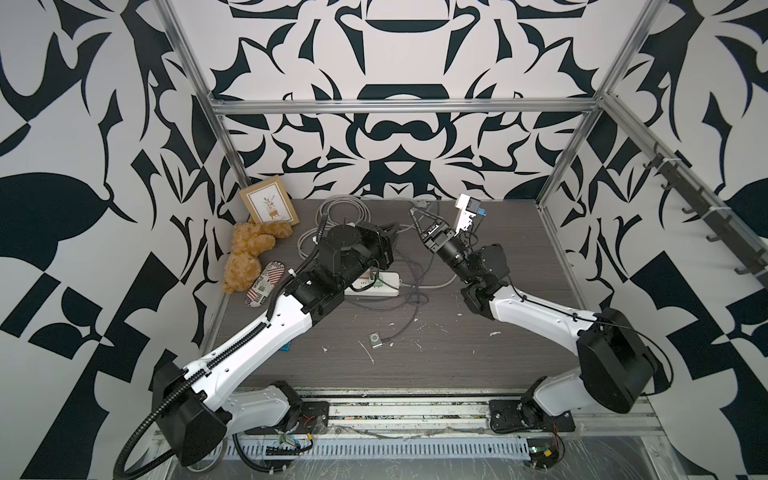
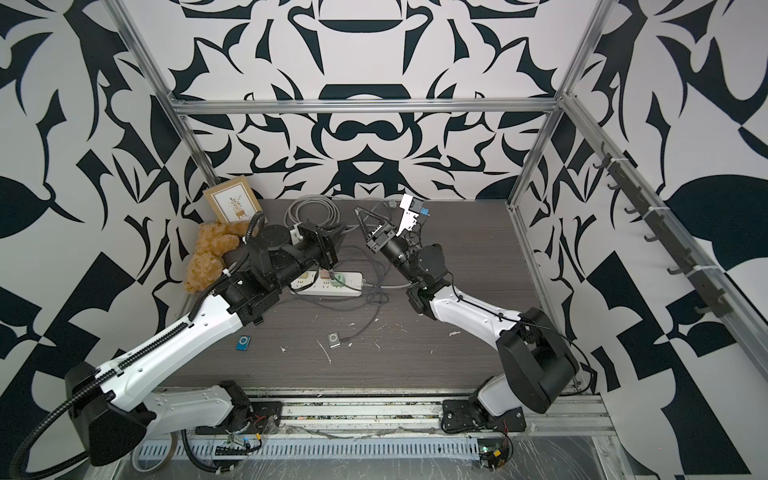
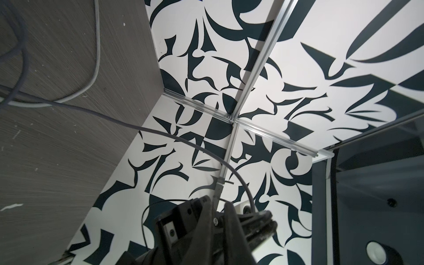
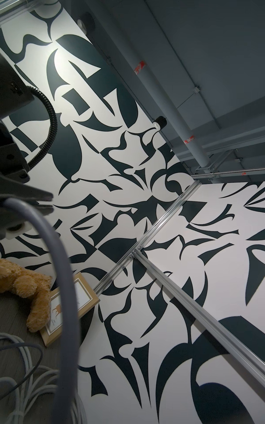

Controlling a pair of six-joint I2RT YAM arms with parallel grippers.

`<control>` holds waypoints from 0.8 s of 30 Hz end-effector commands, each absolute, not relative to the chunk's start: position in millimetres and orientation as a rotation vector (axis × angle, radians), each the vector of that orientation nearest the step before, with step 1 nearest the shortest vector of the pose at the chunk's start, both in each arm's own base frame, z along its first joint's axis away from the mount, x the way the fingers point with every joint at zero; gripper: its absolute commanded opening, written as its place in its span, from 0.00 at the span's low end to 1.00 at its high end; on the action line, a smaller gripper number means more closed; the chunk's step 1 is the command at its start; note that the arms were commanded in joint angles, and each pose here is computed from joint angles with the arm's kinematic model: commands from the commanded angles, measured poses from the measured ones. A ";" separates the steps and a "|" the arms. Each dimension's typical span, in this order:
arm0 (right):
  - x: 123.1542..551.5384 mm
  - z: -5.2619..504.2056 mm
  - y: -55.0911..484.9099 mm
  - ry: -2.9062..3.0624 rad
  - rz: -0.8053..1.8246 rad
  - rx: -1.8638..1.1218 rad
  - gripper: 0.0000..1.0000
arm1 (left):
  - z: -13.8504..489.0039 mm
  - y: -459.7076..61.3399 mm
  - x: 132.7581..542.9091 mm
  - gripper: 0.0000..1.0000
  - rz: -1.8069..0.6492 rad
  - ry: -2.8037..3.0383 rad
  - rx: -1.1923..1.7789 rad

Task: Charge mp3
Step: Pick up the charging cable from the center of the board.

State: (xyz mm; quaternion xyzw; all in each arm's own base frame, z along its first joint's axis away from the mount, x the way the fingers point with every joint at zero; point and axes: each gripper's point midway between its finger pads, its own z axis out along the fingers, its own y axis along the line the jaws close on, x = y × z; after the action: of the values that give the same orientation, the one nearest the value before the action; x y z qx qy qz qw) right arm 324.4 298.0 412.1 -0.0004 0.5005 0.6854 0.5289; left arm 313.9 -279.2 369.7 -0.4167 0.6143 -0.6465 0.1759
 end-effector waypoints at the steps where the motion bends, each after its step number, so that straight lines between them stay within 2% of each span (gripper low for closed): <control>1: 299.6 448.6 283.6 1.049 1.654 -0.057 0.00 | 381.1 -270.3 315.2 0.06 -1.844 1.693 -1.185; 7: 297.1 447.6 281.9 1.051 1.658 -0.056 0.00 | 381.0 -262.2 316.5 0.00 -1.810 1.691 -1.185; 10: 300.5 446.7 285.2 1.109 1.708 -0.014 0.01 | 383.1 -258.9 317.4 0.00 -1.793 1.682 -1.160; 12: 306.0 438.8 296.4 1.274 1.762 0.039 0.20 | 391.6 -256.5 320.3 0.00 -1.774 1.657 -1.090; 14: 312.5 410.4 308.8 1.579 1.787 0.177 0.32 | 401.3 -255.8 324.3 0.00 -1.778 1.604 -1.003; 16: 308.0 384.4 316.7 1.809 1.784 0.259 0.32 | 405.3 -257.6 326.7 0.00 -1.760 1.597 -0.936; 19: 301.3 381.5 315.3 1.791 1.863 0.354 0.34 | 405.2 -266.4 329.1 0.00 -1.753 1.621 -0.873; 24: 308.7 376.3 308.4 1.773 1.830 0.431 0.36 | 406.5 -282.2 334.1 0.00 -1.796 1.640 -0.816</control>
State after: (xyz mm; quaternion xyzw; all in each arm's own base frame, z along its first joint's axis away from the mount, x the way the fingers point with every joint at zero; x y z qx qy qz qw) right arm 306.6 310.7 384.1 0.1268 0.6537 0.6854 0.2947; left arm 333.0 -275.0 388.8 -0.3384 0.6209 -0.6523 0.2728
